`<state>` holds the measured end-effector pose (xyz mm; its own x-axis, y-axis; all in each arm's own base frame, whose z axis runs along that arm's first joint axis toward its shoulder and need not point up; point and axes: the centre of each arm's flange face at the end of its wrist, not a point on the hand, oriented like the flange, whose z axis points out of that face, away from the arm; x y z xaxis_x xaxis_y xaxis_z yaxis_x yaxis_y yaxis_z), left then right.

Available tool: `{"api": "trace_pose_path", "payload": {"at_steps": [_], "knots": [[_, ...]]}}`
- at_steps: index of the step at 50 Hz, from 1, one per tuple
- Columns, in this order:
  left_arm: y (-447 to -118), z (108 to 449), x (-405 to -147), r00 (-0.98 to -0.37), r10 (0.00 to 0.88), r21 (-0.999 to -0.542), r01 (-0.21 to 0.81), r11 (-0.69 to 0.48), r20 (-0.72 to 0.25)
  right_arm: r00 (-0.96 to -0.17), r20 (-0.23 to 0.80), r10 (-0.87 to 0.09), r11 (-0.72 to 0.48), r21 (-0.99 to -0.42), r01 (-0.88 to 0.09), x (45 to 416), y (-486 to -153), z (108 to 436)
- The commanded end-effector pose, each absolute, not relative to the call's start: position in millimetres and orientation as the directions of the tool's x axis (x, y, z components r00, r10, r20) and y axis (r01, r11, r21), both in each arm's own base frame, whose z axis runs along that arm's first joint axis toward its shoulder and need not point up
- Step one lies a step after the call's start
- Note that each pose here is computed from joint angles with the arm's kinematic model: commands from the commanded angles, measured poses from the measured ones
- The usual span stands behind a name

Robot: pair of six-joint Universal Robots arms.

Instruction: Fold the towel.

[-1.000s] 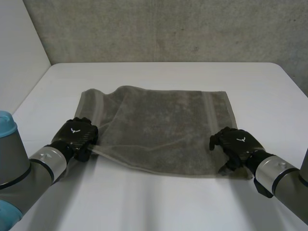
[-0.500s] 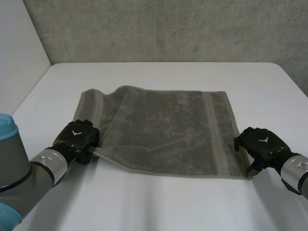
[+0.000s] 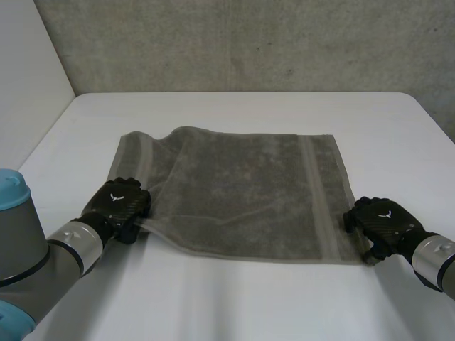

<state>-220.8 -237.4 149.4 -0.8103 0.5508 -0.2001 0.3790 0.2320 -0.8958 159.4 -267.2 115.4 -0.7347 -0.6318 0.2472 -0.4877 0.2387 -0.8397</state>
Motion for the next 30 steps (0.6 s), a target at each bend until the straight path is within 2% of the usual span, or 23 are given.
{"api": "trace_pose_path", "payload": {"at_steps": [1,23,30], "knots": [[-237,149,-221,-0.810,0.551,-0.896,0.379,0.233,-0.200,-0.732,0.248,-0.635,0.235,-0.840,-0.488,161,-269,114],[-236,152,-220,-0.812,0.548,-0.896,0.379,0.231,-0.202,-0.742,0.228,-0.631,0.207,-0.872,-0.444,163,-278,126],[-235,158,-221,-0.812,0.545,-0.902,0.375,0.215,-0.207,-0.776,0.256,-0.576,0.177,-0.888,-0.424,151,-293,146]]}}
